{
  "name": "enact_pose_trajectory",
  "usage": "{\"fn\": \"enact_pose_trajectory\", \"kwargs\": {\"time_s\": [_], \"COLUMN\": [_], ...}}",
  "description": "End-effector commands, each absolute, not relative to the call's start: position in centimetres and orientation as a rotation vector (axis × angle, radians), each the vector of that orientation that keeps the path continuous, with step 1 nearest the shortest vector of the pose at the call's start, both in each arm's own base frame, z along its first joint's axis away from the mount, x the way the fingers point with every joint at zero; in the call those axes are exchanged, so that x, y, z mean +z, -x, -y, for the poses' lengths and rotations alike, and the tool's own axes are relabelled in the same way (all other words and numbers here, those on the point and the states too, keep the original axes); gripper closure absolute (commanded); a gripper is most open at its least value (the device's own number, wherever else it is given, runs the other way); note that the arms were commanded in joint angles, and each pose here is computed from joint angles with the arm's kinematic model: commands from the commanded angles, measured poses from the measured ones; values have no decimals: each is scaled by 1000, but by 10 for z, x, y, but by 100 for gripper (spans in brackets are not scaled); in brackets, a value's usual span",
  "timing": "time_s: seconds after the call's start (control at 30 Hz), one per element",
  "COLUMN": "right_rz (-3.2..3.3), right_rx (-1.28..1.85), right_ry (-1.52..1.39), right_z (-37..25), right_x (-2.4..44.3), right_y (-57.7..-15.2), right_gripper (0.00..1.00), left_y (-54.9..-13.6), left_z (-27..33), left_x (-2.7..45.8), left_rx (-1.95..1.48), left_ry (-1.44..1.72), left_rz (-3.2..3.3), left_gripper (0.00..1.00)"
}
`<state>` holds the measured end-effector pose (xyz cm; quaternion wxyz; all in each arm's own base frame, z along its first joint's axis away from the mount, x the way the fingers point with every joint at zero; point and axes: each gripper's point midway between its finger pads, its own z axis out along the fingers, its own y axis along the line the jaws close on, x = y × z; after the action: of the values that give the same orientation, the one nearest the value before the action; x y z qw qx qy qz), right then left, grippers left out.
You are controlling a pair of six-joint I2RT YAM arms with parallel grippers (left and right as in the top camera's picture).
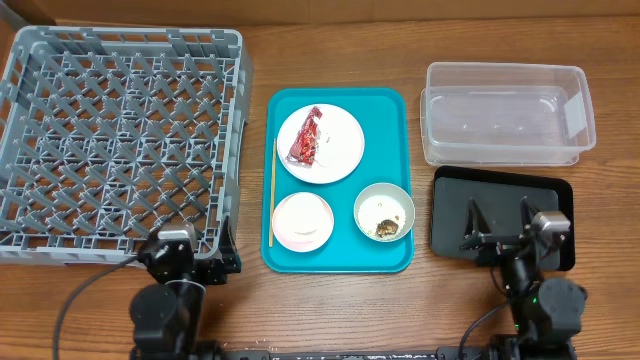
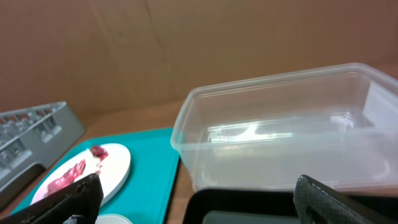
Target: Sort waste into correct bins and load items into the dishwasher
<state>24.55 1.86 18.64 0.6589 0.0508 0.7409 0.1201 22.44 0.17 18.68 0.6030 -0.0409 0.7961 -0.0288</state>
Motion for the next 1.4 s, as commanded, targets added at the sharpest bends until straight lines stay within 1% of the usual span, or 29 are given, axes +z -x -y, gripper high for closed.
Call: {"fn": "enact_pose_trajectory", "kwargs": {"time_s": [0.0, 0.13, 0.33, 0.43, 0.57, 0.73, 0.83, 0.93, 1.17, 1.27, 1.37], "right_rz": [-1670, -1790, -2085, -2223, -2377, -2363, -2319, -2330, -2422, -2451, -2480], "right_rx": [322, 384, 414, 444, 451, 685, 756, 757, 578, 509, 422], "right_ry": [-135, -104, -151, -170, -214, -112, -42, 45, 232, 290, 317], "right_z": [-22, -34, -39, -43, -44, -75, -92, -118, -188, -217, -239], "right_x": [228, 248, 260, 268, 274, 290, 296, 293, 276, 257, 224], "right_y": [-247, -260, -287, -299, -313, -335, -348, -351, -366, -381, -396], "right_gripper": [0, 0, 0, 0, 0, 0, 0, 1, 0, 0, 0], "left_y": [-227, -233, -247, -248, -247, -251, -251, -250, -245, -244, -243], "left_z": [-5, -5, -3, -5, 5, 14, 13, 5, -25, -28, -28], "left_x": [209, 213, 212, 208, 209, 211, 211, 210, 208, 207, 207], "left_rx": [-18, 4, -8, 8, -63, -138, -159, -173, -130, -124, -121], "left_ry": [69, 44, 40, 47, 25, 40, 117, 234, 412, 428, 431], "left_rz": [-1881, -2029, -2271, -2397, -2496, -2510, -2510, -2507, -2501, -2502, -2506], "left_gripper": [0, 0, 0, 0, 0, 0, 0, 0, 0, 0, 0]}}
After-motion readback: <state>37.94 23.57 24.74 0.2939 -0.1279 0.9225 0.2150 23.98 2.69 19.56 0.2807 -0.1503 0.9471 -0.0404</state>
